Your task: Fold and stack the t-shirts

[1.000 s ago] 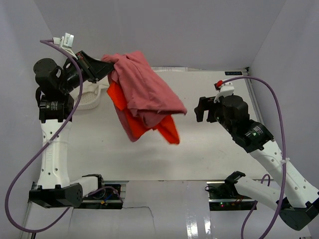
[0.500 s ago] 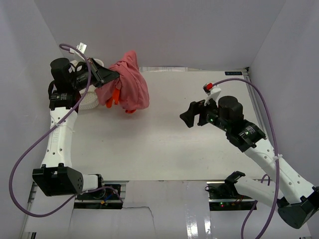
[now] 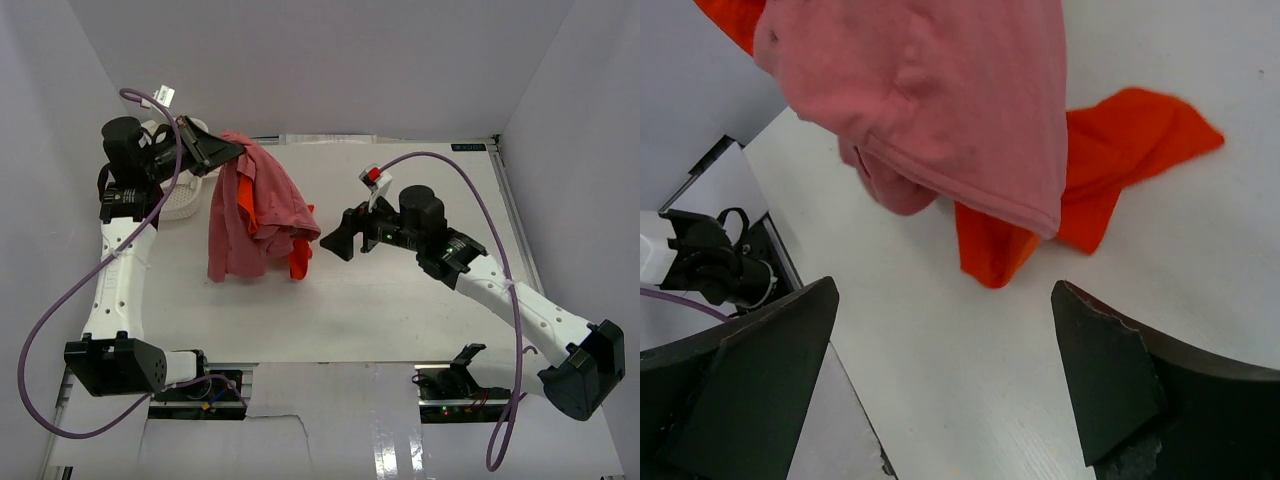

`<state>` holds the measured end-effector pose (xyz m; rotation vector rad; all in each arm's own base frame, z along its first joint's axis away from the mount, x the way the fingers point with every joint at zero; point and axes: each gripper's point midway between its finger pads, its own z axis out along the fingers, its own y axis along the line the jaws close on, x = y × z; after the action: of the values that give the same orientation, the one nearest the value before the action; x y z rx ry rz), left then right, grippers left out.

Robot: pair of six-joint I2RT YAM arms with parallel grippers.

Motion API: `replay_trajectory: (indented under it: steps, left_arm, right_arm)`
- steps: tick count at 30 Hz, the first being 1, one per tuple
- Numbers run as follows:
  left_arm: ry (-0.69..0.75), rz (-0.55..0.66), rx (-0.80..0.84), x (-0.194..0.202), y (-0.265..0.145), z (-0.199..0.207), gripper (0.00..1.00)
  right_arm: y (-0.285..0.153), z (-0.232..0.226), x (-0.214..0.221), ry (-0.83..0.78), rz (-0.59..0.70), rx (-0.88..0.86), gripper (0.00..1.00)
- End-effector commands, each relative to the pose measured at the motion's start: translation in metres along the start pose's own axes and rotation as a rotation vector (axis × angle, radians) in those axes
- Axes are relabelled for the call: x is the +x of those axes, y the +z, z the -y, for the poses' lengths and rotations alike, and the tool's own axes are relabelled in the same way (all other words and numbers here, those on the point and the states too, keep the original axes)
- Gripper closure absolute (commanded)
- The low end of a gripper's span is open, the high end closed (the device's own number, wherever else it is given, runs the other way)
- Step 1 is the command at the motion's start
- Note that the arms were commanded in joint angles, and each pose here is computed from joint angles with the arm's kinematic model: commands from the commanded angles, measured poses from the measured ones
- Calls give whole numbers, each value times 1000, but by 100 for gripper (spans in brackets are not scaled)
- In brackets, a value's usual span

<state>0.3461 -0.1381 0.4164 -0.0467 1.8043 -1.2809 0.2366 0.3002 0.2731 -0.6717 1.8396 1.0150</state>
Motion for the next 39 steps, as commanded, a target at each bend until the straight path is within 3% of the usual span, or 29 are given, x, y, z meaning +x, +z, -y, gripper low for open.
replay_trajectory:
  steps: [1, 5, 11, 14, 21, 27, 28, 29, 32, 36, 39]
  left_arm:
    - [76, 55, 67, -7, -7, 33, 100]
    - [70, 96, 14, -8, -6, 23, 100]
    - [70, 108, -52, 3, 0, 21, 100]
    - [58, 102, -69, 6, 1, 18, 100]
    - [70, 87, -47, 13, 3, 29, 100]
    - [67, 77, -37, 16, 5, 33, 100]
    - [67, 77, -37, 16, 4, 33, 100]
    - [68, 75, -38, 17, 5, 33, 100]
    - [77, 79, -48, 17, 3, 32, 100]
    - [85, 82, -76, 16, 4, 25, 100]
    - [85, 85, -84, 15, 5, 22, 100]
  right_arm:
    - [13, -40, -43, -70, 118, -107, 6]
    - [31, -81, -47, -139, 127, -133, 6]
    - [59, -105, -56, -241, 143, -90, 1]
    - [72, -108, -64, -268, 148, -87, 11]
    - [105, -98, -67, -323, 169, -16, 11]
    - [126, -92, -62, -325, 173, 7, 23]
    - [127, -92, -67, -322, 190, 14, 25]
    - [129, -91, -66, -321, 191, 18, 33]
    - [130, -89, -72, -317, 208, 38, 72]
    - [127, -91, -74, -319, 199, 45, 72]
    - [118, -89, -76, -319, 200, 67, 83]
